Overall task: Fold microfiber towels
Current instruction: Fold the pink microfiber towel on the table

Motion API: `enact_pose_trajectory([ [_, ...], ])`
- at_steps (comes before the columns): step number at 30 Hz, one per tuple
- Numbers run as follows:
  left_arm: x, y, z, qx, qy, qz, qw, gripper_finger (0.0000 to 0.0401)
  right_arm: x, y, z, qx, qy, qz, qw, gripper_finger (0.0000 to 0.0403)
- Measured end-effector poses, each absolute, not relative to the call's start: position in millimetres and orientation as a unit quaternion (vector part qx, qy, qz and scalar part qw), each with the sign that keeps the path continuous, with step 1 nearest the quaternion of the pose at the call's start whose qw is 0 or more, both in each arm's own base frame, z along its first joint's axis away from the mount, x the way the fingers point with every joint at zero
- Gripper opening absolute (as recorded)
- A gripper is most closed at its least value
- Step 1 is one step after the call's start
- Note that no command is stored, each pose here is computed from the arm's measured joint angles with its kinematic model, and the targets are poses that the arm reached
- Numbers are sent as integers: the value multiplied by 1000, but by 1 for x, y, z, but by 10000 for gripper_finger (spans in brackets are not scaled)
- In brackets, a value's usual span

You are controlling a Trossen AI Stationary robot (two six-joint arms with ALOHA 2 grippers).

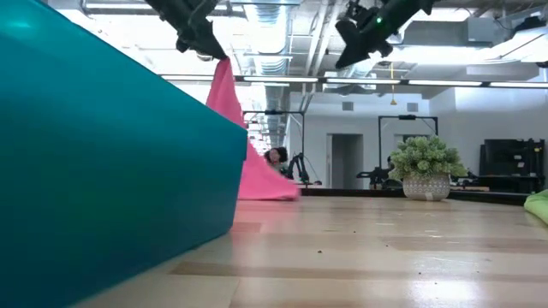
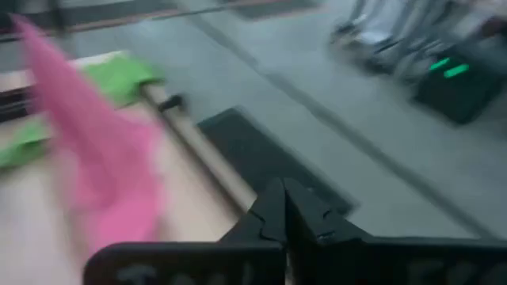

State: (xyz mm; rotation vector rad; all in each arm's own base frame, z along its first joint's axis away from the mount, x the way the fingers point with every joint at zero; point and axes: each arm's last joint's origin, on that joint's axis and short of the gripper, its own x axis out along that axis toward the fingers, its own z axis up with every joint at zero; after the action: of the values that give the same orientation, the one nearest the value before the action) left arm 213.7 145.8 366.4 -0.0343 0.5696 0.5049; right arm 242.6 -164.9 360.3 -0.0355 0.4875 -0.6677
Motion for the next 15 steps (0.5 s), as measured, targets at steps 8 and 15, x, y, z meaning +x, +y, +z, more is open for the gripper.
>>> enact_pose_trajectory([
  [8, 220, 149, 341, -65, 359, 213, 906, 0, 299, -138, 303, 37, 303, -207, 930, 86],
  [15, 229, 155, 326, -77, 390, 206, 894, 0, 380, -102, 233, 54, 280, -153, 946, 151],
])
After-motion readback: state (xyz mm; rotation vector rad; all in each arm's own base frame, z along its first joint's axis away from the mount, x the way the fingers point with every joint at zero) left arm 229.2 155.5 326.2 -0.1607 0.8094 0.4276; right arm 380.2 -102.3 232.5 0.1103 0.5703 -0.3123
